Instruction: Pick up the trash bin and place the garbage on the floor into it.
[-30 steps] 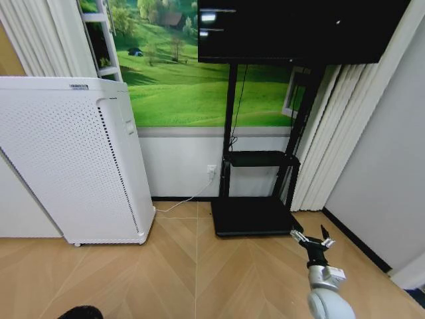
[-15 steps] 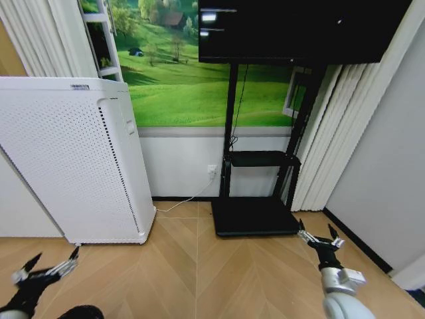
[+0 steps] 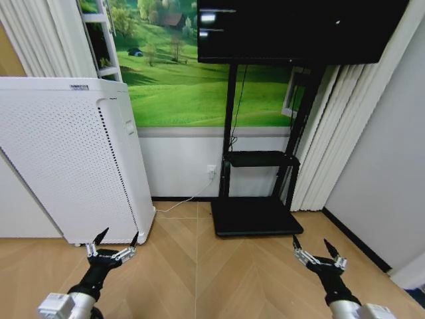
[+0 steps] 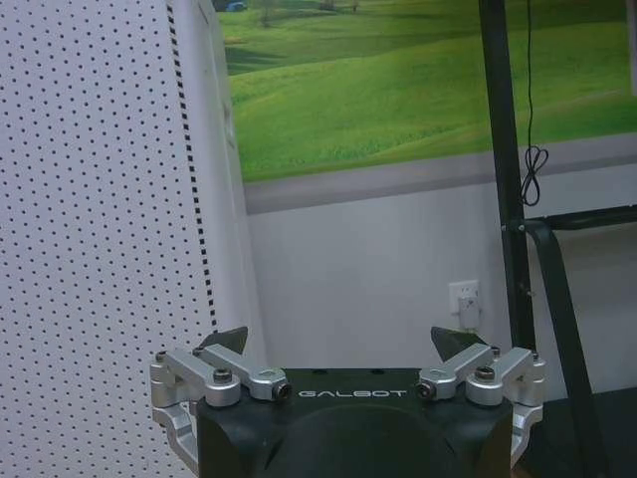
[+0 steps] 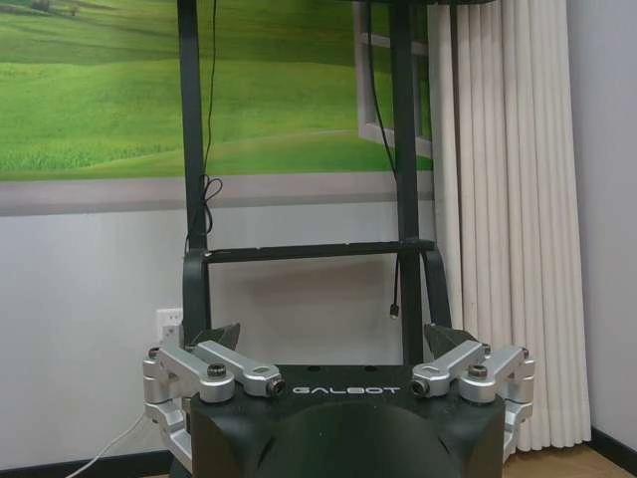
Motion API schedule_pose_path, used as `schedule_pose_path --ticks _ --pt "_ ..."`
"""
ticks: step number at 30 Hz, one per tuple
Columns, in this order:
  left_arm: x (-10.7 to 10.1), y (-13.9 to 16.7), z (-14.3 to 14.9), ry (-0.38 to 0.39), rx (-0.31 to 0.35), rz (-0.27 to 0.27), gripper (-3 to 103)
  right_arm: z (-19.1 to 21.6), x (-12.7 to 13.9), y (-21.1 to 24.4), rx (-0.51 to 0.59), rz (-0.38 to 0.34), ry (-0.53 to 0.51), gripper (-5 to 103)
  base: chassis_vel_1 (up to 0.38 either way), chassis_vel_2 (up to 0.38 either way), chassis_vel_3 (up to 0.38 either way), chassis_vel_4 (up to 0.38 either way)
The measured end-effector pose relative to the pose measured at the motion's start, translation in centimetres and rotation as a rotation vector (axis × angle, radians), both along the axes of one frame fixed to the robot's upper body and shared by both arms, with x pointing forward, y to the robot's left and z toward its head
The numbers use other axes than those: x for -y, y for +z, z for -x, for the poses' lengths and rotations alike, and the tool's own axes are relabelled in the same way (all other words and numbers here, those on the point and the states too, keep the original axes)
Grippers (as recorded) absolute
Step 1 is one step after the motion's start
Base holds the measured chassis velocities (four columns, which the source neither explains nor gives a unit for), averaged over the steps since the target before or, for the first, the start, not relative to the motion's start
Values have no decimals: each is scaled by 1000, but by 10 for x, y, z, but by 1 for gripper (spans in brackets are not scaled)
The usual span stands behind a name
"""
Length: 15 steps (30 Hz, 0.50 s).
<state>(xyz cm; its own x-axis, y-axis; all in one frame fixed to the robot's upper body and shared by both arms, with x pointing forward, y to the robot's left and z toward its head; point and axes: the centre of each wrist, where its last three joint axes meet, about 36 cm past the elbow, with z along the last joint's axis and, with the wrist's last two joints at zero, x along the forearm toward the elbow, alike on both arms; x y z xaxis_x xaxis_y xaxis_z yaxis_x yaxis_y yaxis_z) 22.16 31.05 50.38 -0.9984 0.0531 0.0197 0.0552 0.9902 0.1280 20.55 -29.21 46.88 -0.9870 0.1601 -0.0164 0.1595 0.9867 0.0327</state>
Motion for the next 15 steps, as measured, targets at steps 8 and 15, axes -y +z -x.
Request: schedule_pose_path --ticks 8,15 --pt "-2 -1 -1 9 -7 0 100 -1 -3 0 -4 3 2 100 0 0 0 0" --pt "-2 -1 -1 12 -9 1 100 -1 -2 -1 -5 3 1 100 0 0 0 0"
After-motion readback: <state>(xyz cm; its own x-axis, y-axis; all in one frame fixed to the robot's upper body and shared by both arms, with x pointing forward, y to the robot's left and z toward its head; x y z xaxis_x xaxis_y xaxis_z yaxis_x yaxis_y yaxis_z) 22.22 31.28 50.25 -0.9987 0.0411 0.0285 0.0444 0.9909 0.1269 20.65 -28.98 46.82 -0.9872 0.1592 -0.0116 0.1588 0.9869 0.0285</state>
